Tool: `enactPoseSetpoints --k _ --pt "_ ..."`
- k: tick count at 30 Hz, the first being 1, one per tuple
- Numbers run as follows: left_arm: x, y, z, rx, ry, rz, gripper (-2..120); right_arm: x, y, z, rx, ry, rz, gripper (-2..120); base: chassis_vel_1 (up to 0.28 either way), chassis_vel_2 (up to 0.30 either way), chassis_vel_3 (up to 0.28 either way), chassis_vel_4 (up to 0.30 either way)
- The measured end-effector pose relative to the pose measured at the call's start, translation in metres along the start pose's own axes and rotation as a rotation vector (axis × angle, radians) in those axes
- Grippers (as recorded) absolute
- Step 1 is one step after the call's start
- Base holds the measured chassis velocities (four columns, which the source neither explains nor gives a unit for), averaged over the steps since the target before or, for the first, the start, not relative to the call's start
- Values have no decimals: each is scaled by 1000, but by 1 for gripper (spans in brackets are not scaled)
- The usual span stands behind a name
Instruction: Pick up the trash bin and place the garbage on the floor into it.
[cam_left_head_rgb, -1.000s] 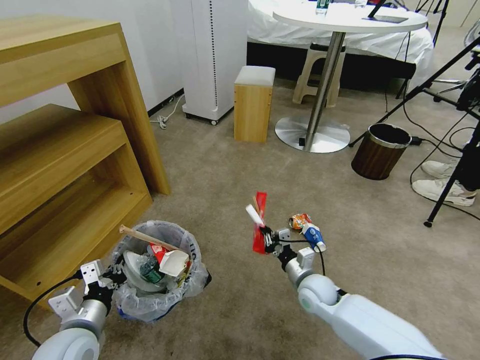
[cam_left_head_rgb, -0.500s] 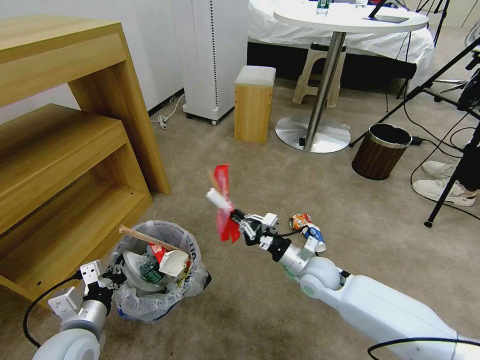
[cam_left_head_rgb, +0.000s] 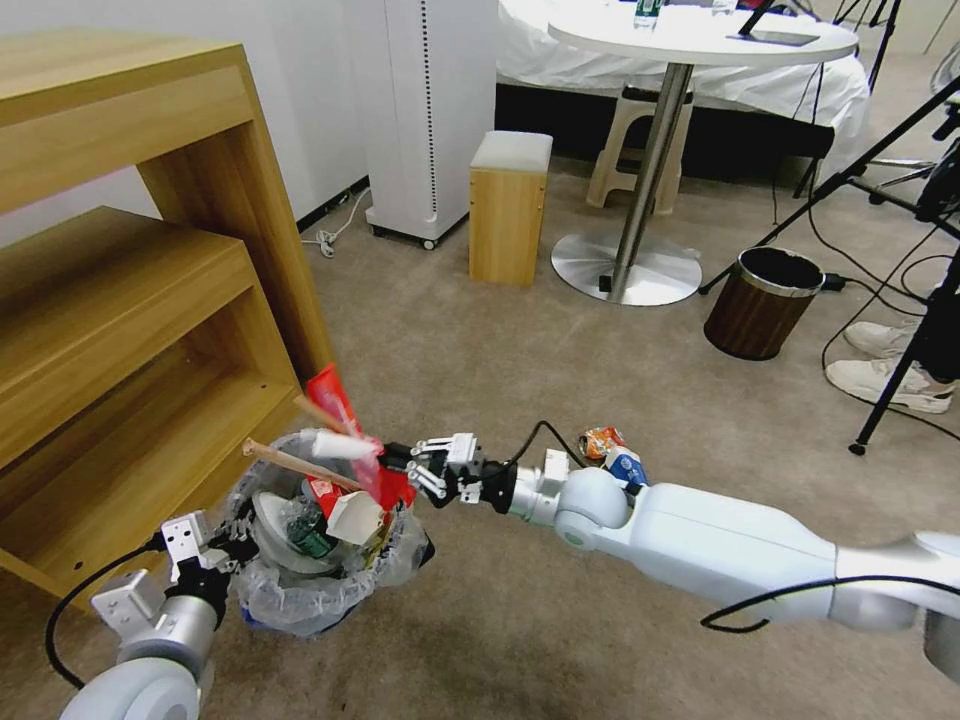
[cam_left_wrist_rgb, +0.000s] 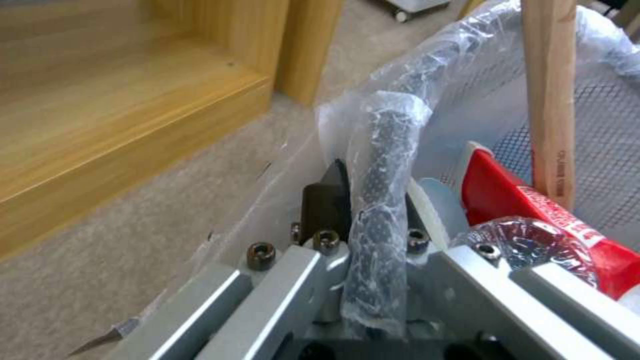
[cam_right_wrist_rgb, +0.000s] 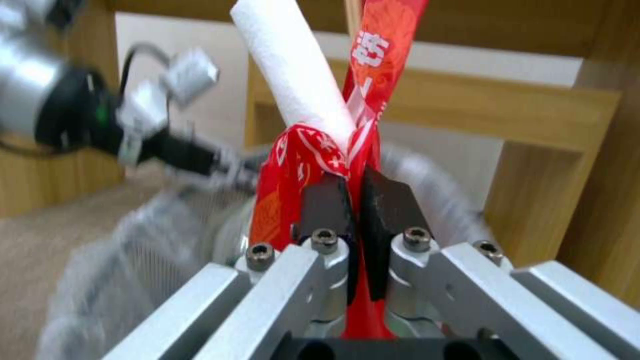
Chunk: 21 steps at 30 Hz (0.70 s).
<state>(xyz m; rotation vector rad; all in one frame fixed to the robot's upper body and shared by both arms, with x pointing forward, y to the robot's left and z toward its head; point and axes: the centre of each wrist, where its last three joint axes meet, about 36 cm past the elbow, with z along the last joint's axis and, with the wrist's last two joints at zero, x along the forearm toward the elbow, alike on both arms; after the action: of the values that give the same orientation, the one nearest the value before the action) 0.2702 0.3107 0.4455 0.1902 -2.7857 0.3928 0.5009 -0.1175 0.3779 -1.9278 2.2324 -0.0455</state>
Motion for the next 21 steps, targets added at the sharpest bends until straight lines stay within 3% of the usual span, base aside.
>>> enactPoseSetpoints --k 6,13,21 --pt "9 -10 -6 3 -4 30 1 -11 9 17 -6 39 -28 3 0 0 0 0" --pt "10 -11 -7 1 -5 31 1 -29 14 4 -8 15 -62 2 0 0 0 0" --pt "11 -10 -10 -3 -10 33 1 -11 11 10 18 62 -67 2 0 0 0 0"
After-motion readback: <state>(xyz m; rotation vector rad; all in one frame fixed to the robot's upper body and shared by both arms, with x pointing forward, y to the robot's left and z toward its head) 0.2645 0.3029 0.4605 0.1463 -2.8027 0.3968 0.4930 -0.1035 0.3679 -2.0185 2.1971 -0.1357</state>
